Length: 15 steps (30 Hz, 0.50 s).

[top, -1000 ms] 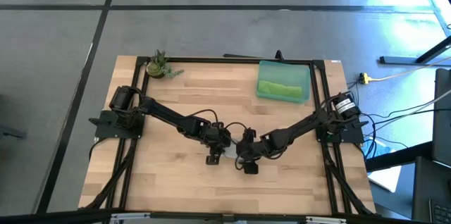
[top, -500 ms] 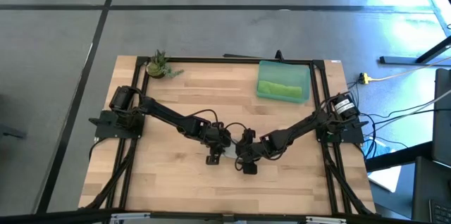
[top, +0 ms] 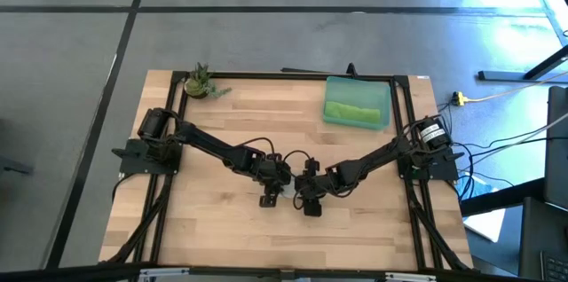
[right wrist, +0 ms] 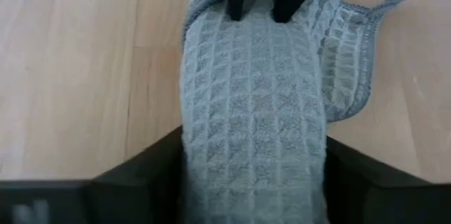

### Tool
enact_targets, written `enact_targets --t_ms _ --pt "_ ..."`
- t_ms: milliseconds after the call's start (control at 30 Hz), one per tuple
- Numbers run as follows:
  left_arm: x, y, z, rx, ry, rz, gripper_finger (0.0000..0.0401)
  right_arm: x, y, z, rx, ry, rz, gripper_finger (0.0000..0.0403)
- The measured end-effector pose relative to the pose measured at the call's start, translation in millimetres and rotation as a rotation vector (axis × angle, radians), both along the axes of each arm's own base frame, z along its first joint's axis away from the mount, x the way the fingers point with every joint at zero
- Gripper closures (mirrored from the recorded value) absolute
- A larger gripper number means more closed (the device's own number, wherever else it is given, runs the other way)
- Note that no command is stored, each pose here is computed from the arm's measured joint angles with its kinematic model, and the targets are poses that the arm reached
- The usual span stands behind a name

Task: Roll microfiber towels into tight, uniform cylinder then place into a basket
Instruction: Put the gray kitchen towel into the green bin

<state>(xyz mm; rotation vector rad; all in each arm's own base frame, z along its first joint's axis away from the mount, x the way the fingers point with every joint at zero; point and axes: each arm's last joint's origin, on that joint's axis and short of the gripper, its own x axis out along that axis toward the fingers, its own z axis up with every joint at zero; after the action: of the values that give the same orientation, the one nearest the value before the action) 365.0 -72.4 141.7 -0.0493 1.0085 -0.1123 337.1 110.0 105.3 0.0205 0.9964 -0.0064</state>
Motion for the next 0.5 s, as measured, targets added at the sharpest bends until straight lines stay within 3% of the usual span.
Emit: enact_targets --t_ms 333,500 --pt "0.2 0.0 0.2 0.000 -0.001 0.000 0.0315 0.2 0.9 0.0 0.025 0.001 0.008 0.0343" --pt "0.4 -0.1 0.4 0.000 -0.003 0.000 0.0315 0.1 0.8 -0.2 0.029 0.003 0.009 0.0357"
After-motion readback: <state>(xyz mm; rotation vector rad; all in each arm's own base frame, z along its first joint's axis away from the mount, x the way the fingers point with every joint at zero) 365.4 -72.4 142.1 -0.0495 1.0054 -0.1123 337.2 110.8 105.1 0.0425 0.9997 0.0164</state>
